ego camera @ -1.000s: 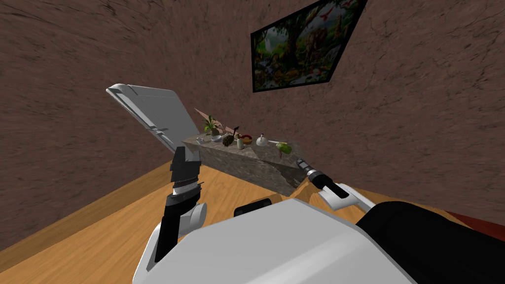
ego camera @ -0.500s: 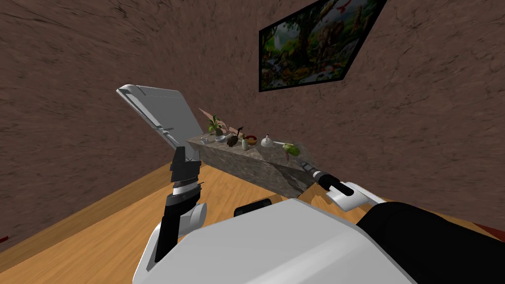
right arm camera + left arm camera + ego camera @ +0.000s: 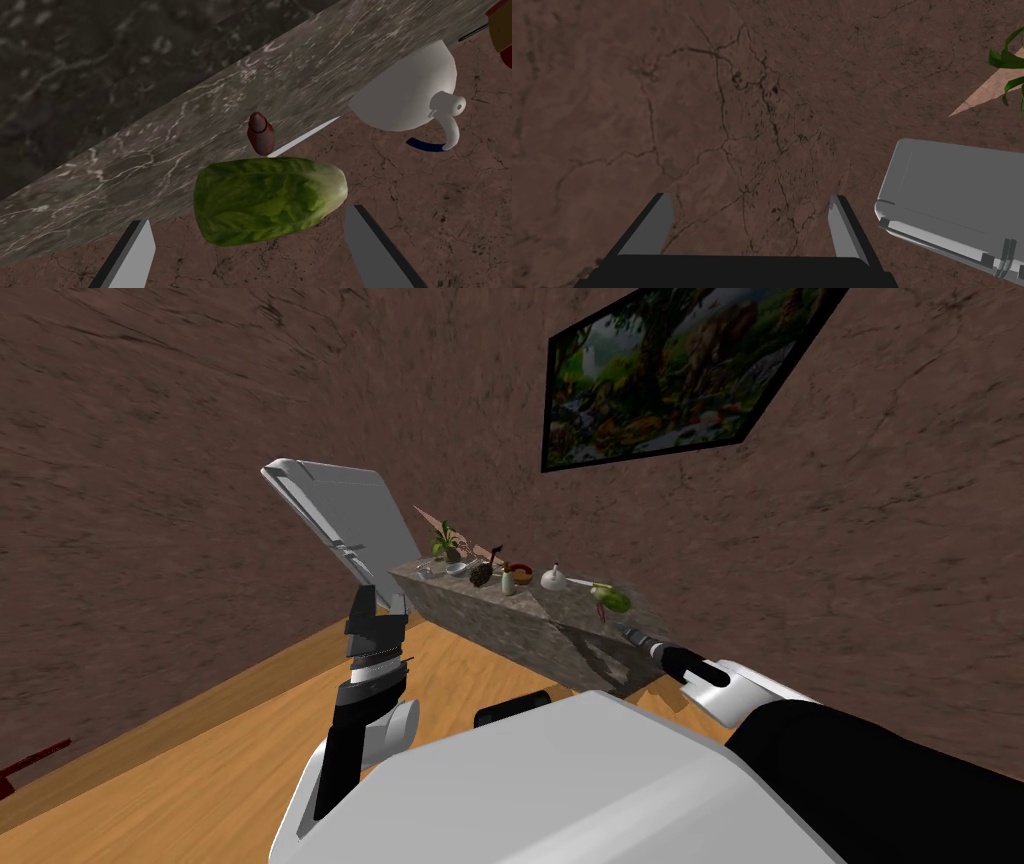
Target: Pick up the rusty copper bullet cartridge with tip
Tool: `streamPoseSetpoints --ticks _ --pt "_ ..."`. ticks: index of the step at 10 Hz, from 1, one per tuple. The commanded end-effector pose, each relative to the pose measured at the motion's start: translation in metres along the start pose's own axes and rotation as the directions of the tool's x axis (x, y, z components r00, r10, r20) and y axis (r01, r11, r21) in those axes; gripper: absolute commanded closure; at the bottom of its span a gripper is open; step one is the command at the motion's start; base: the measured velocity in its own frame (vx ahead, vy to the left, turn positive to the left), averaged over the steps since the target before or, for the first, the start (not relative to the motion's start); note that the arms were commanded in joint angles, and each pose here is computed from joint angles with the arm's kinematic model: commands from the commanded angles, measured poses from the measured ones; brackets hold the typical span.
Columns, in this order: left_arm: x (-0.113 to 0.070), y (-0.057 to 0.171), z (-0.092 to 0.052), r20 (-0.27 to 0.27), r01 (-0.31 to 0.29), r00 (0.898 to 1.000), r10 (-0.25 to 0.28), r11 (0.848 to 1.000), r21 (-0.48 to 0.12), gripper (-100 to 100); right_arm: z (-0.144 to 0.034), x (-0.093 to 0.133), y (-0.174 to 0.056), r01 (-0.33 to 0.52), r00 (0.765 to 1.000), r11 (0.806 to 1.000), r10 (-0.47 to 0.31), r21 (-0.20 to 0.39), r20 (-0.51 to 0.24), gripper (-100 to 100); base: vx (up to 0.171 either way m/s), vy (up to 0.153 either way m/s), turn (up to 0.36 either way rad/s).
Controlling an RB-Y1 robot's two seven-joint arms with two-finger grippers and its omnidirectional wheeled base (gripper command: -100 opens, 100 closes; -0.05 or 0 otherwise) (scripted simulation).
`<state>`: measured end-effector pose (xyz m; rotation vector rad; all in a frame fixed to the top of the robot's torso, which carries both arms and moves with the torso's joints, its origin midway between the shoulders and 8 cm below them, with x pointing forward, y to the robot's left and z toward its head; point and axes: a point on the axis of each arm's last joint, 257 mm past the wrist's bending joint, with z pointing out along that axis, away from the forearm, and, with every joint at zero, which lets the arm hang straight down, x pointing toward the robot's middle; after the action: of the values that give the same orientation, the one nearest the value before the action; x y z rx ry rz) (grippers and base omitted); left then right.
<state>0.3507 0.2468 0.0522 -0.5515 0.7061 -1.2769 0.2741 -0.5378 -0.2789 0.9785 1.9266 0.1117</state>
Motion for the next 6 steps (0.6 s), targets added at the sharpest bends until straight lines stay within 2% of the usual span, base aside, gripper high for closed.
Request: streamPoseSetpoints --ticks 1,3,6 --pt "0.000 0.000 0.000 0.000 0.000 1.000 0.000 1.000 0.000 0 -0.005 -0.002 -0.027 0.047 0.999 0.996 -0.045 0.073 -0.028 -100 0.103 0.063 0.179" --pt "0.000 0.000 0.000 0.000 0.000 1.000 0.000 1.000 0.000 0 -0.011 -0.003 -0.058 0.112 0.992 0.981 -0.102 0.156 -0.070 -100 0.126 0.057 0.171" --pt "0.000 0.000 0.000 0.000 0.000 1.000 0.000 1.000 0.000 0 -0.025 -0.001 -0.100 0.194 0.977 0.946 -0.162 0.260 -0.137 -100 0.120 0.003 0.174"
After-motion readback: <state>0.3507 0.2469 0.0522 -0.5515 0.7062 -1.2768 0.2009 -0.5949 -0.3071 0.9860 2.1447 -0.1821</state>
